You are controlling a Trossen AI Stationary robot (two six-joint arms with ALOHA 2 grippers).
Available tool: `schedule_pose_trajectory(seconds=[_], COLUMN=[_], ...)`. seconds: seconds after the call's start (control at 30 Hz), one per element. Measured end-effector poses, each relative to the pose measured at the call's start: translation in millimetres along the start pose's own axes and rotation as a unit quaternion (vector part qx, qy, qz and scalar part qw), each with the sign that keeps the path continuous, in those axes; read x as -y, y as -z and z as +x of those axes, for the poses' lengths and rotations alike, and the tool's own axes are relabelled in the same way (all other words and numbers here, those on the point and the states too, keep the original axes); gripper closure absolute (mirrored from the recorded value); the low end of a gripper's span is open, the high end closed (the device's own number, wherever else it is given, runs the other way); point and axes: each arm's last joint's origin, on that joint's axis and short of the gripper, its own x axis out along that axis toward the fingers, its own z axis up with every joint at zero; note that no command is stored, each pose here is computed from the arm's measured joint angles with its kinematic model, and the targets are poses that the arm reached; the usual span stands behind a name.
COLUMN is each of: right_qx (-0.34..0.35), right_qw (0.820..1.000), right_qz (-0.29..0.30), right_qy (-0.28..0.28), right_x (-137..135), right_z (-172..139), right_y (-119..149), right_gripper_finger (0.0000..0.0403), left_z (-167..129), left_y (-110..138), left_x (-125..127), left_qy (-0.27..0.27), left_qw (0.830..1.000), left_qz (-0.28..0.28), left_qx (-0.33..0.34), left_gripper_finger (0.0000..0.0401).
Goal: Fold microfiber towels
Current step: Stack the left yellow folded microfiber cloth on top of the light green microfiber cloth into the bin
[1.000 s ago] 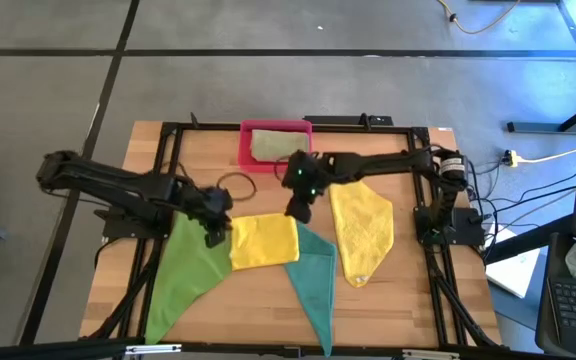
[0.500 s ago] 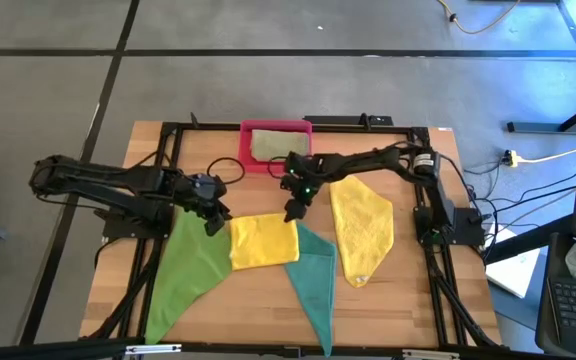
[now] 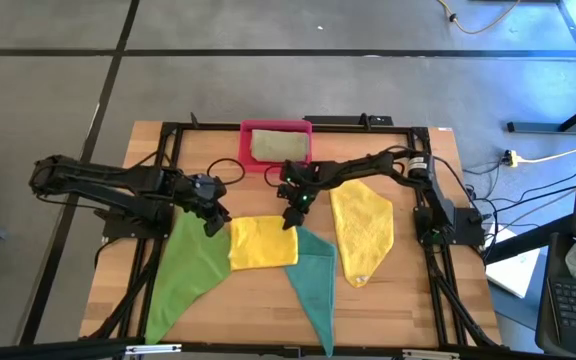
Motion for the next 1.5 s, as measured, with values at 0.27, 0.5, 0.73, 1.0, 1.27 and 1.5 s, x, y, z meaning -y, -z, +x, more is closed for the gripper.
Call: schedule_pose_trajectory(seconds=[0.27,0.5,0.73,1.0,1.27,1.5], right_qx=[0.006,0.019,0.060,0.160,0.200,0.132], right_qw=[1.000,0.999,0.991,0.959,0.950,0.962], right_qz=[-0.016,-0.024,-0.118,-0.181,-0.123,-0.055], right_qy=[0.018,-0.028,0.018,0.145,0.206,0.231], right_x=[1,-17,-72,-89,-7,79], right_z=[2,-10,-57,-136,-196,-207], right_y=[0,-20,-68,-107,-123,-111], right_gripper_finger=[0.0331,0.0394,0.0397,0.0397,0.0393,0.0392], left_z=[0,0,0,0,0,0], left_y=[0,0,0,1,1,1], left_x=[-1,-1,-2,-3,-3,-3], left_qy=[-0.010,-0.011,-0.021,-0.038,-0.038,-0.038], left_qw=[1.000,1.000,0.999,0.998,0.998,0.999], left_qz=[0.000,0.020,0.038,0.039,0.039,0.023], left_qx=[0.008,0.007,0.009,0.010,0.011,0.010], left_gripper_finger=[0.0282,0.0282,0.0282,0.0282,0.0282,0.0282])
